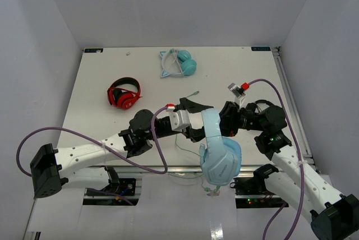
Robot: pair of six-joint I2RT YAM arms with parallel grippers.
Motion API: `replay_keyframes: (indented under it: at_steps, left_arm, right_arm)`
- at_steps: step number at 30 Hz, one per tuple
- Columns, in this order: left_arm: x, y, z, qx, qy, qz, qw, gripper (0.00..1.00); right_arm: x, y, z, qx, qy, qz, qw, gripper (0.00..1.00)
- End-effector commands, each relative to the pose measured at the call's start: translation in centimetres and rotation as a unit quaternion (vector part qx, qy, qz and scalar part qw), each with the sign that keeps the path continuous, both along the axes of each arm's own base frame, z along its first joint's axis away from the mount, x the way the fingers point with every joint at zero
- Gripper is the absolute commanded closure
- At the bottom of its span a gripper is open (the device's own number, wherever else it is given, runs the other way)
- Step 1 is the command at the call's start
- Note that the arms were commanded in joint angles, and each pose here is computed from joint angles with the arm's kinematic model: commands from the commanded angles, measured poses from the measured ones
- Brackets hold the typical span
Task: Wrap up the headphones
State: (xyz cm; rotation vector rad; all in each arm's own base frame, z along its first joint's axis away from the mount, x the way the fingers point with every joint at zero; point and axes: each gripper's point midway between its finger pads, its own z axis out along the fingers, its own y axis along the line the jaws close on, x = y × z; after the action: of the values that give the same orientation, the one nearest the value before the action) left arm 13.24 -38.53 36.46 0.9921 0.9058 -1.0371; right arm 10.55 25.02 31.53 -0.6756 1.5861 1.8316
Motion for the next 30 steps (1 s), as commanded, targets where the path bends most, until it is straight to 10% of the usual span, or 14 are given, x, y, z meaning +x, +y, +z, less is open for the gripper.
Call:
replay_keyframes:
  at_steps: [1, 15, 23, 30]
  left_arm:
    - [-0.5, 0.4, 3.8, -0.051, -0.016, -0.002, 0.999, 0.26]
    - [-1.7, 0.7, 4.5, -0.059, -0.033, -0.026, 0.997, 0.35]
    - [-2.2, -0.4, 3.5, -0.042, -0.034, -0.05, 0.997, 0.81]
    - [1.2, 0.4, 0.5, 0.01, 0.03, 0.045, 0.998, 1.0]
  right_arm:
    - [-0.4, -0.1, 0.9, 0.012, -0.011, -0.001, 1.0, 0.92]
    - [-0.4, 0.0, 0.2, 0.002, 0.001, 0.002, 1.0, 0.92]
    - [-0.1, 0.1, -0.2, -0.003, 0.01, 0.004, 1.0, 0.92]
    - [2.5, 0.3, -0.1, -0.037, -0.01, -0.063, 0.997, 0.37]
